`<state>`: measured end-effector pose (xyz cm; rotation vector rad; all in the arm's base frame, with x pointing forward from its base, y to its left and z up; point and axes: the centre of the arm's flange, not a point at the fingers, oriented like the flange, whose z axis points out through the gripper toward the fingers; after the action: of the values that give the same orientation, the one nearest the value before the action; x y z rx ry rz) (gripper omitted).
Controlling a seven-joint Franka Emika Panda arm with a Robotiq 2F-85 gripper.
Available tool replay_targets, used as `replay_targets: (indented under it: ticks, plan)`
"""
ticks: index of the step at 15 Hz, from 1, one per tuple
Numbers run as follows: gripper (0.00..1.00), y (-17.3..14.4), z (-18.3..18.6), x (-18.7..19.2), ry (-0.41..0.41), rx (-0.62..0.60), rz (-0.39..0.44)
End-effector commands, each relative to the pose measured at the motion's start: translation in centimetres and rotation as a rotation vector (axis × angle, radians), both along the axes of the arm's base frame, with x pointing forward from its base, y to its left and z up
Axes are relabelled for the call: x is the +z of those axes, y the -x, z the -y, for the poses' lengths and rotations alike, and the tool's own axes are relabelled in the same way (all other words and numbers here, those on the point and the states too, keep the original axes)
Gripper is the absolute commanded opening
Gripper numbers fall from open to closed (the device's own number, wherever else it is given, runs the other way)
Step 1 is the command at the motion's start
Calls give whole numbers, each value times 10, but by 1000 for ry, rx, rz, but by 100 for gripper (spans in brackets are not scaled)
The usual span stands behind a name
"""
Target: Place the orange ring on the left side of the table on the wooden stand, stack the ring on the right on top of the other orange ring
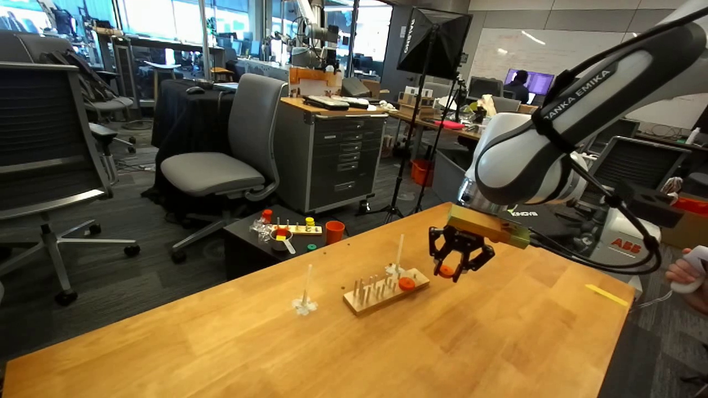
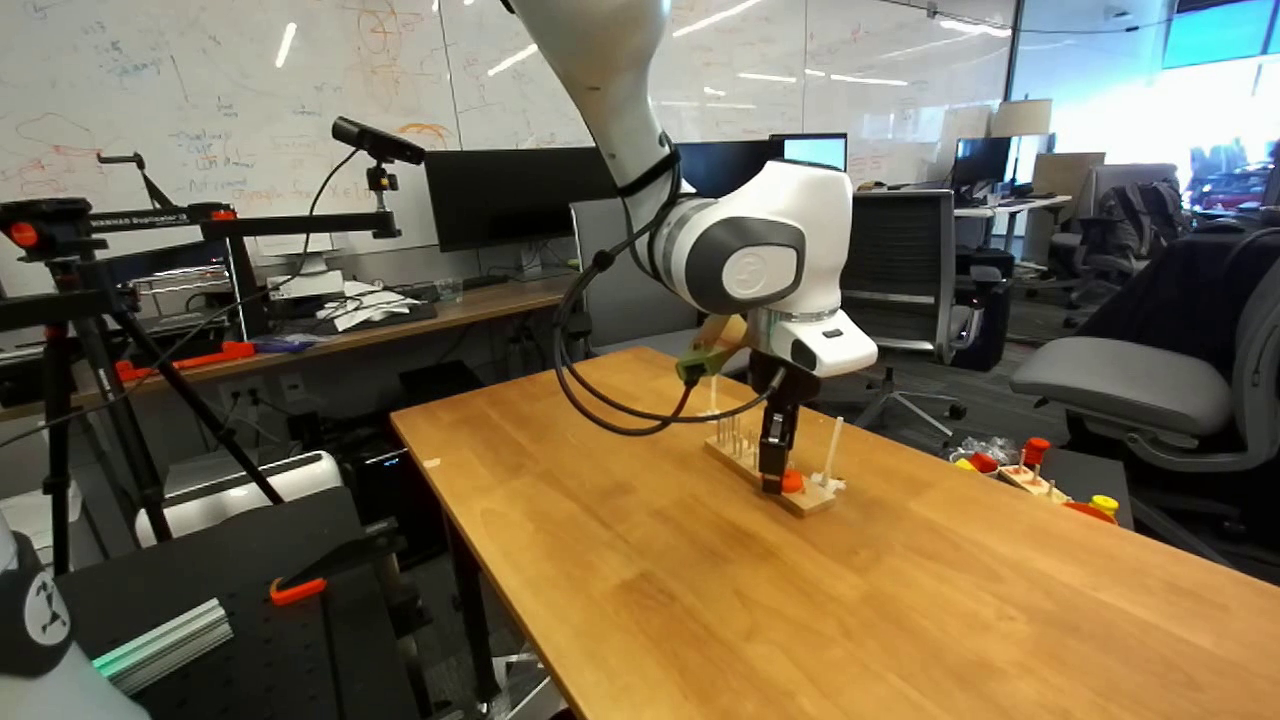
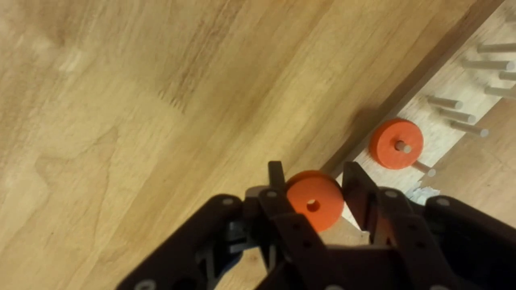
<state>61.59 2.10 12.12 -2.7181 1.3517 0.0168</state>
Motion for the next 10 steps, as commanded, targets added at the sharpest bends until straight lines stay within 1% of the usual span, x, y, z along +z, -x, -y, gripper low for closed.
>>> replay_targets:
  ticks: [1,5,10]
  plan:
    - [16,-21,-25,-10,-18,4,-14]
    - [16,-31,-47,-19,-21,20,-11]
    - [16,-46,-62,-24,-23,19,-3]
